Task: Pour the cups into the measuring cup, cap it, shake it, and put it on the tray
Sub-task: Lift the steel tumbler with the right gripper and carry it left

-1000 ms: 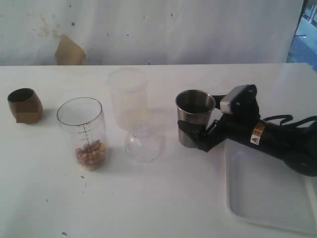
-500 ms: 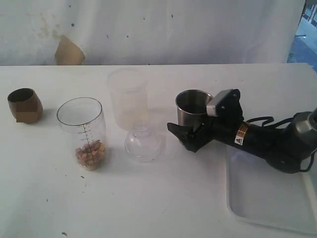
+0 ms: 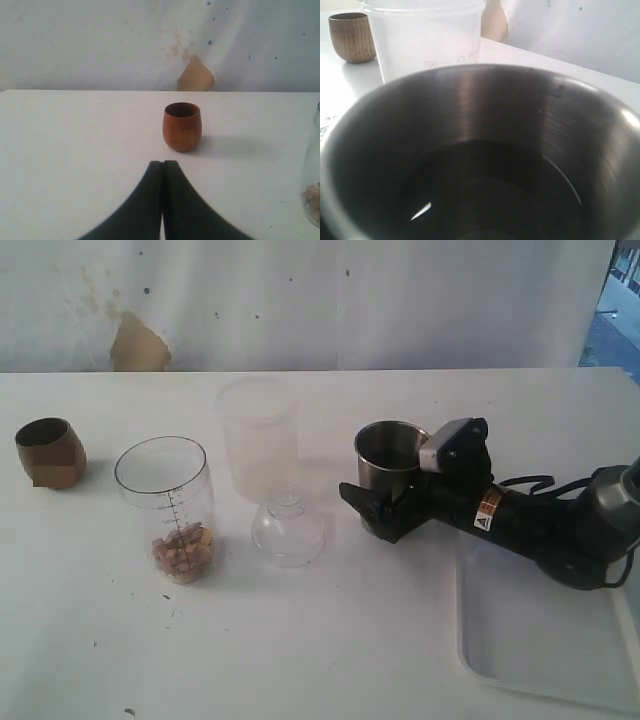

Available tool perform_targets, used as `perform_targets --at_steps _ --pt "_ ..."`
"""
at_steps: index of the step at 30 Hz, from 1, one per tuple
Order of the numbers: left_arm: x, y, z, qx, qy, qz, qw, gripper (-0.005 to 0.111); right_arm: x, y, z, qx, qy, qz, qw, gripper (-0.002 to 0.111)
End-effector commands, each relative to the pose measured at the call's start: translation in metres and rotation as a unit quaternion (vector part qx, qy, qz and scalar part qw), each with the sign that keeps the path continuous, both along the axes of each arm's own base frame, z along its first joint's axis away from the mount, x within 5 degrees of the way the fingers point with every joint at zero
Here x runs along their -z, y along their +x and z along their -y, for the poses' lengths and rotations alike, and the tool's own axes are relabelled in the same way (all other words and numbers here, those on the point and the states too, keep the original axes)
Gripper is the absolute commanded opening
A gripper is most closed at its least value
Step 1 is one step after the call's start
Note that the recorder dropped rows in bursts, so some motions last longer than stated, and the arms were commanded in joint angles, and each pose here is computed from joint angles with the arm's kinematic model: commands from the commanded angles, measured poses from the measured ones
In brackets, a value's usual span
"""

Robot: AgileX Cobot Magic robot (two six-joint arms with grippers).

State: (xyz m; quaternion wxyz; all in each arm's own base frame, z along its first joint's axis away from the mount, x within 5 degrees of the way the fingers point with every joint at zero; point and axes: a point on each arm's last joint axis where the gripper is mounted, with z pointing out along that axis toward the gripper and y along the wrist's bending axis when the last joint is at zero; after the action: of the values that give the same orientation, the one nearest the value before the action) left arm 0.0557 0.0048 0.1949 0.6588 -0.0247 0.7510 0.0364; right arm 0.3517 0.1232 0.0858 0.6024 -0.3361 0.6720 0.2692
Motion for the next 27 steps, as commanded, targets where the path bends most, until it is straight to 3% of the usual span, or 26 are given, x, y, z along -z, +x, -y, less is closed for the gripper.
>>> perform_targets --at_steps 1,5,7,13,16,23,27 --pt "0.0007 0.0000 0.0006 0.003 -0.009 0.005 1.000 0.000 -0.0029 0.0017 0.0000 0.004 0.012 0.006 1.000 0.105" --pt "0.0007 0.0000 0.0006 0.003 -0.009 0.005 1.000 0.000 -0.0032 0.0027 0.0009 0.012 0.015 0.006 1.000 0.099" --pt "0.0007 0.0000 0.0006 0.003 -0.009 0.005 1.000 0.000 -0.0032 0.0027 0.0009 0.012 0.015 0.006 1.000 0.090" --pt "0.0007 0.0000 0.0006 0.003 -0.009 0.005 1.000 0.000 -0.0024 0.0030 0.0012 0.014 0.011 0.003 1.000 0.047" --pt "0.0007 0.0000 0.0006 0.003 -0.009 0.005 1.000 0.000 -0.0008 0.0031 0.0016 0.016 0.004 -0.003 1.000 0.036" --pt "0.0007 0.0000 0.0006 0.003 -0.009 0.005 1.000 0.000 0.0022 0.0031 0.0021 0.018 -0.009 -0.013 1.000 0.026" --pt "0.0007 0.0000 0.0006 0.003 -0.009 0.005 1.000 0.000 0.0023 0.0029 0.0019 0.016 -0.010 -0.012 1.000 0.000"
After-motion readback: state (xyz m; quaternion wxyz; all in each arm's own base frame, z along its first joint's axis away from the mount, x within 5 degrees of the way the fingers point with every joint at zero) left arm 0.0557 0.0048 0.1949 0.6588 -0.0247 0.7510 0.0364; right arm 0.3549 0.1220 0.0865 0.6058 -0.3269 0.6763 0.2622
